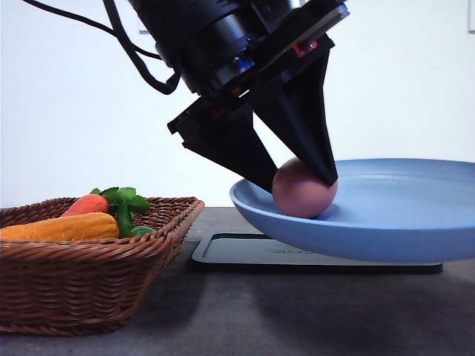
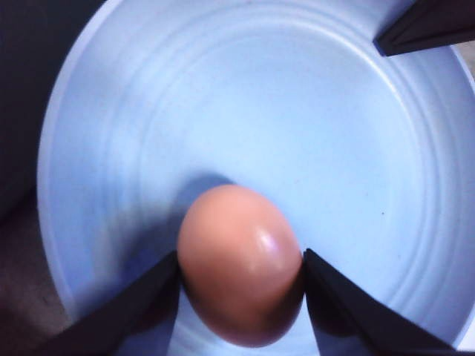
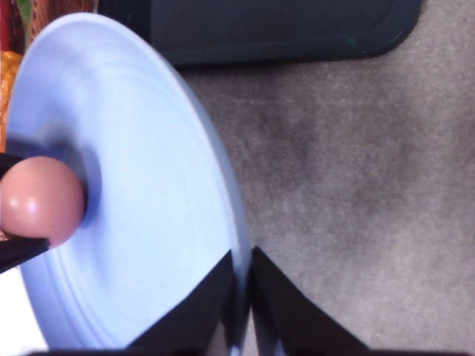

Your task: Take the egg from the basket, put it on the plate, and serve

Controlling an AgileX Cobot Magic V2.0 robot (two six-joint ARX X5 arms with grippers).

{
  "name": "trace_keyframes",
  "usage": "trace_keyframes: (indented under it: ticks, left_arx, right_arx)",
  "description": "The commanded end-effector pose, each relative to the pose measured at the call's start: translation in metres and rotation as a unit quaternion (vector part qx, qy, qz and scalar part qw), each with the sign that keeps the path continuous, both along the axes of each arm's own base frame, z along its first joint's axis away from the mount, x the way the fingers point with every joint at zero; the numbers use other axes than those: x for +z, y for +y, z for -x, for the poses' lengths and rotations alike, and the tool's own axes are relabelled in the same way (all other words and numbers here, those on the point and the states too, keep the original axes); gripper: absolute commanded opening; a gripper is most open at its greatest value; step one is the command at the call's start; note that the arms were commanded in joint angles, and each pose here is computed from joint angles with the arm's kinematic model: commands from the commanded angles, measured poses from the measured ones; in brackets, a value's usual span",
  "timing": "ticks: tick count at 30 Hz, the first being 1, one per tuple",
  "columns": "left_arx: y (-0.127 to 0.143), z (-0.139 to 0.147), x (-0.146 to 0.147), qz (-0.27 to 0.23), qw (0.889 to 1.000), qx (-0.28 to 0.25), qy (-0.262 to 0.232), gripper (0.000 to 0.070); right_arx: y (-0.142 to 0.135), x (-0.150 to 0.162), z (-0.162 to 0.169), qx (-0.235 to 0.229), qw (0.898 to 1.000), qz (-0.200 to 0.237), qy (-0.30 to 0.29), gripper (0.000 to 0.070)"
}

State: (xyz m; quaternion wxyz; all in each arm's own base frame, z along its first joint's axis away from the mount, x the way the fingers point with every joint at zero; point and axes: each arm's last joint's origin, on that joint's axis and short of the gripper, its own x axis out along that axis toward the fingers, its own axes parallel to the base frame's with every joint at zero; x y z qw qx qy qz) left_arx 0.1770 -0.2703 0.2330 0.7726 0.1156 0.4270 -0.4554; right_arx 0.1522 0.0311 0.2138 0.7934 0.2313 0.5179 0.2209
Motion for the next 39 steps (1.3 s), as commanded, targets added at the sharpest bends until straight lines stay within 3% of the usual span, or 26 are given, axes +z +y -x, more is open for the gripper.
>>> trace_keyframes:
  ticks: [1,5,13,19,27,39]
  left_arx:
    - [-0.007,0.001,0.000,0.002,1.000,-0.009,-0.006,0.0327]
    - [-0.007,0.000,0.004,0.006,1.000,-0.002,-0.002,0.0426]
    - [-0.006,-0.002,0.033,-0.020,1.000,-0.009,0.005,0.0427]
    - [0.011,0.000,0.069,-0.016,1.000,-0.011,-0.011,0.0426]
    - [0.067,0.013,0.122,0.040,0.997,0.032,-0.056,0.0426]
    - [0.154,0.060,0.176,0.117,0.980,0.092,-0.130,0.0426]
  right_arx:
    - [0.001,0.003,-0.002,0.007,1.000,-0.011,-0.005,0.0000]
    - [0.001,0.002,-0.001,0.007,1.000,-0.010,0.001,0.0000]
    - [0.003,-0.008,-0.011,0.013,0.999,-0.018,0.034,0.0000]
    - [0.005,-0.021,-0.033,0.011,0.999,-0.017,0.047,0.0000]
    - [0.010,-0.026,-0.082,0.011,0.999,-0.016,0.049,0.0000]
    - [0.019,-0.041,-0.180,0.010,0.999,-0.015,0.051,0.0000]
